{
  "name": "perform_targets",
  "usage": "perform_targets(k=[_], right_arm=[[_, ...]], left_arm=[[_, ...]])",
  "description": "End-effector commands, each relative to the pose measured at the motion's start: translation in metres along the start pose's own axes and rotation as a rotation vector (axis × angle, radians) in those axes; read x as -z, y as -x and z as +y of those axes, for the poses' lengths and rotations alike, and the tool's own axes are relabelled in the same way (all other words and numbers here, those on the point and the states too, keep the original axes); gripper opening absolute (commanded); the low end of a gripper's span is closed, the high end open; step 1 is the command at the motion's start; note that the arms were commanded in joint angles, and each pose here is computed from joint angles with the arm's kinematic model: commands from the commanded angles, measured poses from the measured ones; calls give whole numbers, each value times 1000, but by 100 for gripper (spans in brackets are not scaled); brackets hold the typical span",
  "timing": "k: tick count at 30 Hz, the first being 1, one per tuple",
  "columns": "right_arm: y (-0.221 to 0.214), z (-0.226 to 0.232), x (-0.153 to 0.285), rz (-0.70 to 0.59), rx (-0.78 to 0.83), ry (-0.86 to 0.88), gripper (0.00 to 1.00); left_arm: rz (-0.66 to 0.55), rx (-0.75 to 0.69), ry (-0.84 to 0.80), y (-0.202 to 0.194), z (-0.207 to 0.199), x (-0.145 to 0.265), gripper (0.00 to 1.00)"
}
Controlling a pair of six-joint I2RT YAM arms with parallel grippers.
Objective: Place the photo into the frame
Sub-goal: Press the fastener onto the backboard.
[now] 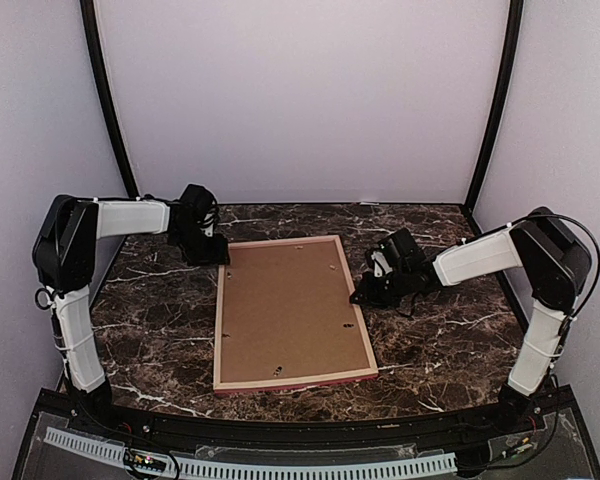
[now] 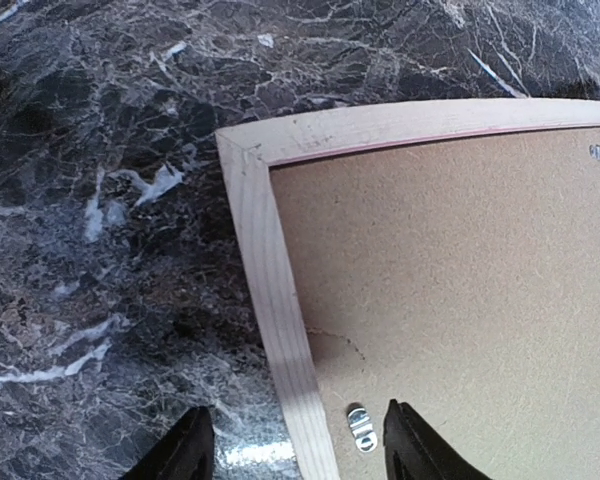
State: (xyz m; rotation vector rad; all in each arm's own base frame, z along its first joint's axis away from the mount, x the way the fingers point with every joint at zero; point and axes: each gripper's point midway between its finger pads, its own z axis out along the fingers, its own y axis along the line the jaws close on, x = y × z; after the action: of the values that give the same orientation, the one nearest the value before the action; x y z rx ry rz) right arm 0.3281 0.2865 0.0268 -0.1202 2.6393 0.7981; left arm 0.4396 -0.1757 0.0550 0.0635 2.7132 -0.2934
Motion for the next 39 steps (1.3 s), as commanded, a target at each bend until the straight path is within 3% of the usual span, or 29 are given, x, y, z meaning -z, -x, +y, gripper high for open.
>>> perform_targets(k=[1,29,39], right_arm=[[-51,-31,-16,159,-39,-83,16],[-56,-35,-14,156,-46,-87,16],[-56,-34,-16,160,-45,-85,16]], left_arm=[[-3,-1,52,-5,10,14,59],[120,7,84,-31,19,-15,57],[143,-14,-31,-35,-6,-19,57]])
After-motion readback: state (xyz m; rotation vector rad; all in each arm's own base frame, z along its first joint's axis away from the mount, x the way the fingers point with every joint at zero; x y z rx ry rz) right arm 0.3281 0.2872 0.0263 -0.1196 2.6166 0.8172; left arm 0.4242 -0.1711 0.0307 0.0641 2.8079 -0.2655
